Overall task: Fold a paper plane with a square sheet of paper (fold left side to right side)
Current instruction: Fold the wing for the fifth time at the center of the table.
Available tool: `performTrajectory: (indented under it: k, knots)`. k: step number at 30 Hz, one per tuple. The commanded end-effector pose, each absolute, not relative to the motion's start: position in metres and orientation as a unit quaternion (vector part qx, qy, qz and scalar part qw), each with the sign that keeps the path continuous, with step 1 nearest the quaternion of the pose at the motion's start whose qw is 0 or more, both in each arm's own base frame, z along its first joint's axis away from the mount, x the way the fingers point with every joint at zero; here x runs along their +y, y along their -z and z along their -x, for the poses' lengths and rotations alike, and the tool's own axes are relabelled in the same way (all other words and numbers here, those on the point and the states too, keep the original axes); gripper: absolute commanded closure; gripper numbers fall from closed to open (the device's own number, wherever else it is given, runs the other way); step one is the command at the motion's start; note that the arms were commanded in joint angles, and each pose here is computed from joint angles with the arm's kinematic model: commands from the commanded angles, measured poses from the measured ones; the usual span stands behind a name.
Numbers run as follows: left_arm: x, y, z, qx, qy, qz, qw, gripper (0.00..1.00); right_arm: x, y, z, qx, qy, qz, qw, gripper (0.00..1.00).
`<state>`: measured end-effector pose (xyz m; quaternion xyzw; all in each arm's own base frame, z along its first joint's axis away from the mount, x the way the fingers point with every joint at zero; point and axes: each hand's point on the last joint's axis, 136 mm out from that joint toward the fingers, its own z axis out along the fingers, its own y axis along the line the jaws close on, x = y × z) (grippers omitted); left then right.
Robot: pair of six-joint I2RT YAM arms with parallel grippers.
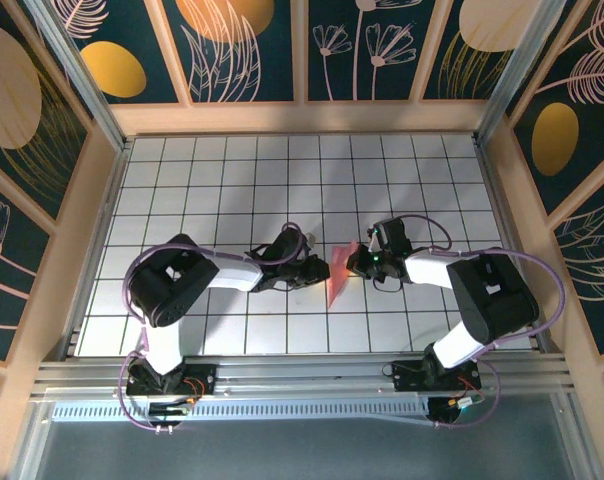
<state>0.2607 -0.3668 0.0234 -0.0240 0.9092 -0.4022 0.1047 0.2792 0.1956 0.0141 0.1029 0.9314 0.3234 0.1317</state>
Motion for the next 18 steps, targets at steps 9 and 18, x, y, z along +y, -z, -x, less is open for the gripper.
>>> performTrajectory:
  k: [9,18]
  knots:
    - [-0.350,-0.074,-0.260,0.915,0.379,-0.007,0.136,0.86,0.167,0.026,-0.243,0.958,-0.249,-0.124,0.073,1.00]
    - [-0.400,-0.096,-0.232,0.887,0.454,-0.062,0.056,0.97,0.167,0.026,-0.246,0.958,-0.246,-0.125,0.076,1.00]
